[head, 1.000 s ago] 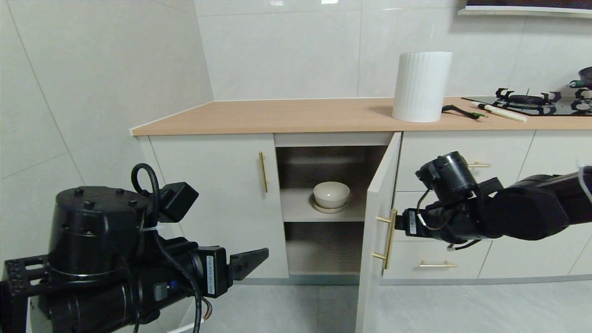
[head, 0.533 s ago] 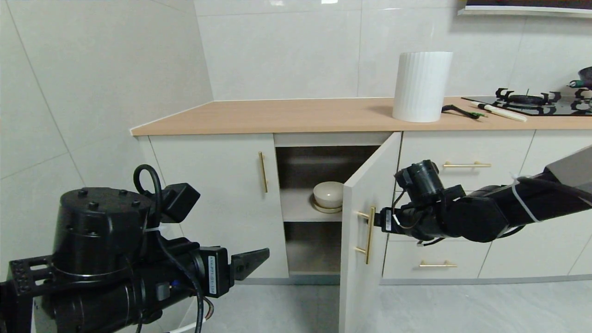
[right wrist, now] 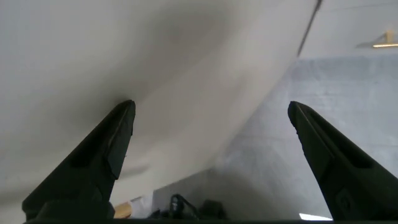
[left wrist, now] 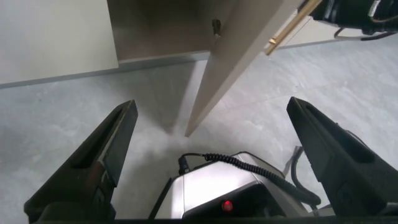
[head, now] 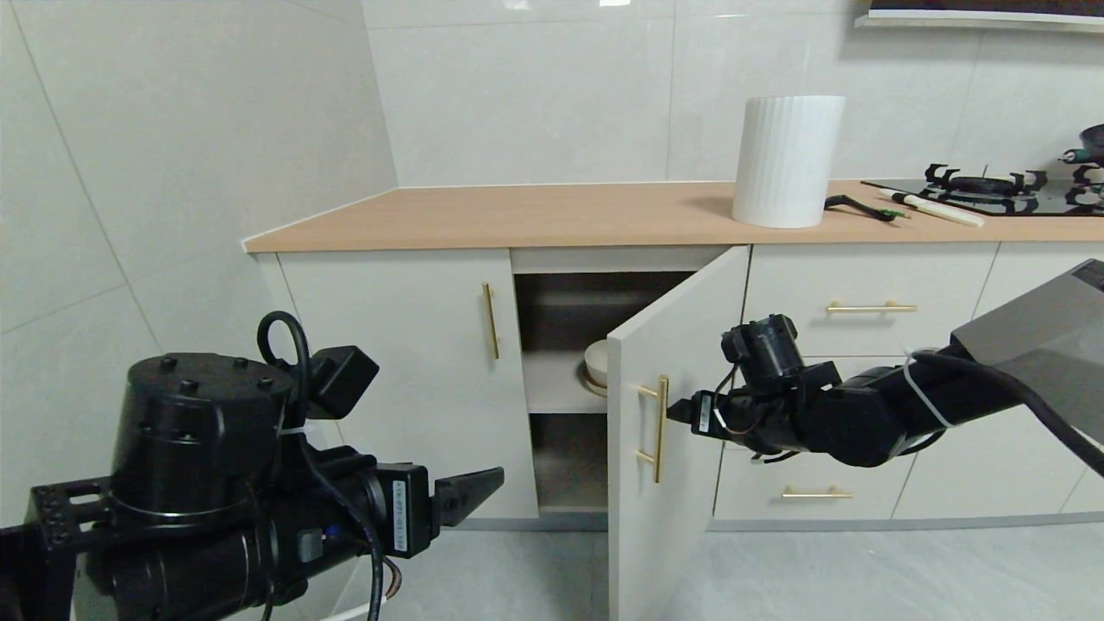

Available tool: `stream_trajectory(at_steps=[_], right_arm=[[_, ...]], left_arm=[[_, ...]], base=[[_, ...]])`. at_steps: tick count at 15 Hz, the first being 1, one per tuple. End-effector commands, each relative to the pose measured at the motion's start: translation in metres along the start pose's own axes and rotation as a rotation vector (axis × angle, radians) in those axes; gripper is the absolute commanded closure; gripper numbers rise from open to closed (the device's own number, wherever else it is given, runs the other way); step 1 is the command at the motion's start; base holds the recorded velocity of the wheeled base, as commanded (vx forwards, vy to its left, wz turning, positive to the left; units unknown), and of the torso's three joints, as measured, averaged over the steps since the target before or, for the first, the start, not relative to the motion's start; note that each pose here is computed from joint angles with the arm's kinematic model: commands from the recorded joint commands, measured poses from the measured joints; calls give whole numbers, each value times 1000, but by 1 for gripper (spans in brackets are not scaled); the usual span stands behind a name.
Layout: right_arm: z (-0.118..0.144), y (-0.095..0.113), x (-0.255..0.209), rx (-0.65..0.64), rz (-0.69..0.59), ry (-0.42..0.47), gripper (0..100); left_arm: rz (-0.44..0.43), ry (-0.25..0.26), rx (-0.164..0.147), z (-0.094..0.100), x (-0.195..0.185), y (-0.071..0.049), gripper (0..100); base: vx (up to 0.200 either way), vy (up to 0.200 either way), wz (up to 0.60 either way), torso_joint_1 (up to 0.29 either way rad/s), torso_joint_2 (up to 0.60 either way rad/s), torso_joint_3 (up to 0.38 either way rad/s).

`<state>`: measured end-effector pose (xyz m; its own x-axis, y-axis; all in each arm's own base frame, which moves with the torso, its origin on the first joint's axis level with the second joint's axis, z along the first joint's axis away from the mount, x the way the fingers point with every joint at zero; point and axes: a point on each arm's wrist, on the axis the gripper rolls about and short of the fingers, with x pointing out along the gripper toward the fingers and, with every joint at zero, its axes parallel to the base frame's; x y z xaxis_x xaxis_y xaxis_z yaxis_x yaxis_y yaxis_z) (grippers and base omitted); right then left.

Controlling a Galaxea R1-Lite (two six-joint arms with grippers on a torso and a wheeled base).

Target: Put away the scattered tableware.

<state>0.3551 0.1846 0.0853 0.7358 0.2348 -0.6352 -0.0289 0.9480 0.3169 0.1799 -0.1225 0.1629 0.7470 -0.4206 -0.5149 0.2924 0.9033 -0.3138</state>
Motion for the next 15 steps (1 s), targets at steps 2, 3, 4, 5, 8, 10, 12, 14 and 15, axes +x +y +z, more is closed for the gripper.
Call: stream_trajectory(at_steps=[2,3,4,5,8,10,12,14,15], right_arm=[[-3,1,9,22,13,-19,0],[-3,1,9,21,14,-22,0],[-3,1,10,23,15,-20,0],[-5,3,10,22,16,-16,0],[-8,3,13,21,14,-8,0],[-8,6,15,49,28,-23,0],[-6,11,19,92,47,-42,0],[-4,13,21,119,51,-48,0],[-2,15,24,148,57,-55,0]], left_arm=[[3,2,1,0,1,0,0],[4,5,1,-1,2,0,0],[4,5,1,-1,2,0,0],[4,5,1,-1,2,0,0],[4,5,0,-1,2,0,0],[3,6,0,-1,2,0,0],[3,7,0,-1,2,0,0],[3,6,1,-1,2,0,0],[2,4,0,0,2,0,0]], base=[[0,0,0,0,0,0],[200,0,0,2,-2,2],[200,0,0,2,2,-7],[200,0,0,-2,-2,2],[200,0,0,5,7,1],[200,0,0,5,5,2],[100,0,0,1,-1,1],[0,0,0,0,0,0],[0,0,0,0,0,0]])
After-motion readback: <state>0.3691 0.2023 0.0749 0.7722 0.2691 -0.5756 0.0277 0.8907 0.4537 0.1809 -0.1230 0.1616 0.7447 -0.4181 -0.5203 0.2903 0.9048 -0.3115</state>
